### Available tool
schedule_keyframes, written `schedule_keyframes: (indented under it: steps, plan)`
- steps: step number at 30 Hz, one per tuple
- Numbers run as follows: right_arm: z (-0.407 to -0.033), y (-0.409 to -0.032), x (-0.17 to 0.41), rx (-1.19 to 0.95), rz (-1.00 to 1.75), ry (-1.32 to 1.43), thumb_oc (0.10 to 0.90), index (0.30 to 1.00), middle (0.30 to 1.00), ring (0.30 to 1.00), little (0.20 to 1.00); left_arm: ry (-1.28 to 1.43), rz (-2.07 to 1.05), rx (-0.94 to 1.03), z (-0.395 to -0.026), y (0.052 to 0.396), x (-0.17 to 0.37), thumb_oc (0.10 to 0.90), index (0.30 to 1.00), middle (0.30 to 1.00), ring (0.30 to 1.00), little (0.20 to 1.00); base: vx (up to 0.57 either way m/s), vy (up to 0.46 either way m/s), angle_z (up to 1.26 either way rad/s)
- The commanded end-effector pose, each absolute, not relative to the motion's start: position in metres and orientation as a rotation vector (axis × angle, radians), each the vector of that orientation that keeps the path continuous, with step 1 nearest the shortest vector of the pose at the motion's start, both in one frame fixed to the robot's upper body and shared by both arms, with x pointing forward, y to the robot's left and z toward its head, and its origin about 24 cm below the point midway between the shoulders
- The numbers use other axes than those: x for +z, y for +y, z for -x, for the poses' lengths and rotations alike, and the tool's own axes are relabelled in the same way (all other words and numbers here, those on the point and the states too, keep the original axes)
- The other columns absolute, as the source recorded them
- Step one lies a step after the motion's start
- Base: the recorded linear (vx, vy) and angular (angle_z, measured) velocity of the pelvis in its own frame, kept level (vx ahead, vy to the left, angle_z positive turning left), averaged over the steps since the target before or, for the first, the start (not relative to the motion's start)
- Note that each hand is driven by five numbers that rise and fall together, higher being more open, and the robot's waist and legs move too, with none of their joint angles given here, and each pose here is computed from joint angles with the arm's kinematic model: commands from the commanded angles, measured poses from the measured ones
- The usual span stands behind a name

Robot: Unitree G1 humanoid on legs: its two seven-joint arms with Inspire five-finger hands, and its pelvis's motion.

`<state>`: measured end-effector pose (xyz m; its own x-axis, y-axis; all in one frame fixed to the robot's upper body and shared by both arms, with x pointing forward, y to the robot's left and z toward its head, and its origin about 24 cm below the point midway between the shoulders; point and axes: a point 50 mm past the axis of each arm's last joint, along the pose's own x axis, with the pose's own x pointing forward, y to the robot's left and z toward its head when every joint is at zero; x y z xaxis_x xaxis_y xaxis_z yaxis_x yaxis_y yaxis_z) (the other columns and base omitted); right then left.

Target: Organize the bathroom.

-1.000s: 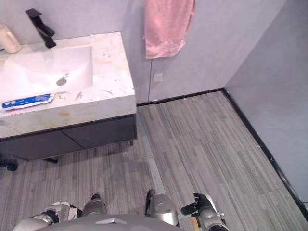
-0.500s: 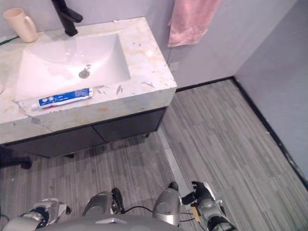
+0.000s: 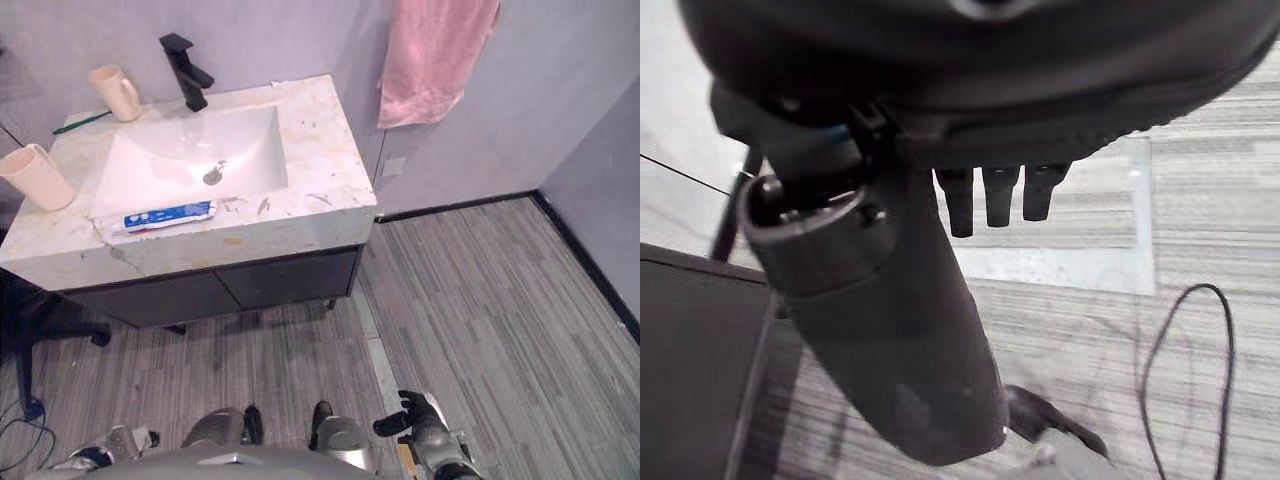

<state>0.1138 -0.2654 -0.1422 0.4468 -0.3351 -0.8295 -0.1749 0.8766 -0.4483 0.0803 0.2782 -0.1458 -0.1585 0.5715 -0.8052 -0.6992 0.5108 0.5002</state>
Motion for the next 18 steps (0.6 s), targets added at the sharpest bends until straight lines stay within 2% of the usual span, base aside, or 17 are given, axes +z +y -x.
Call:
schedule_keyframes:
  steps: [1,4,7,10,13,18]
  plan:
    - [-0.119,-0.278,-0.136,-0.169,0.522,1.079,0.800,0.900,0.900,0.900,0.900,1.035,0.034,1.468,-0.088,0.343,-0.108,0.800,0.900,0.900,0.900,0.900,0.05,0.138,0.01]
    - [-0.121,-0.267,-0.139,-0.120,0.511,1.061,0.800,0.900,0.900,0.900,0.900,0.852,0.068,1.627,-0.094,0.370,-0.086,0.800,0.900,0.900,0.900,0.900,0.01,0.068,-0.01]
    - [-0.128,-0.256,-0.140,-0.080,0.503,1.051,0.800,0.900,0.900,0.900,0.900,0.751,0.099,1.671,-0.098,0.382,-0.075,0.800,0.900,0.900,0.900,0.900,0.02,-0.015,0.26]
    - [-0.130,-0.258,-0.137,-0.078,0.517,1.050,0.800,0.900,0.900,0.900,0.900,0.716,0.049,1.627,-0.099,0.382,-0.074,0.800,0.900,0.900,0.900,0.900,0.07,0.083,0.09]
    - [-0.129,-0.271,-0.134,-0.193,0.483,1.052,0.800,0.900,0.900,0.900,0.900,0.743,0.018,1.571,-0.111,0.378,-0.073,0.800,0.900,0.900,0.900,0.900,0.13,0.371,-0.05]
    - [-0.126,-0.274,-0.134,-0.228,0.474,1.047,0.800,0.900,0.900,0.900,0.900,0.816,-0.046,1.486,-0.129,0.370,-0.073,0.800,0.900,0.900,0.900,0.900,0.06,0.307,0.16]
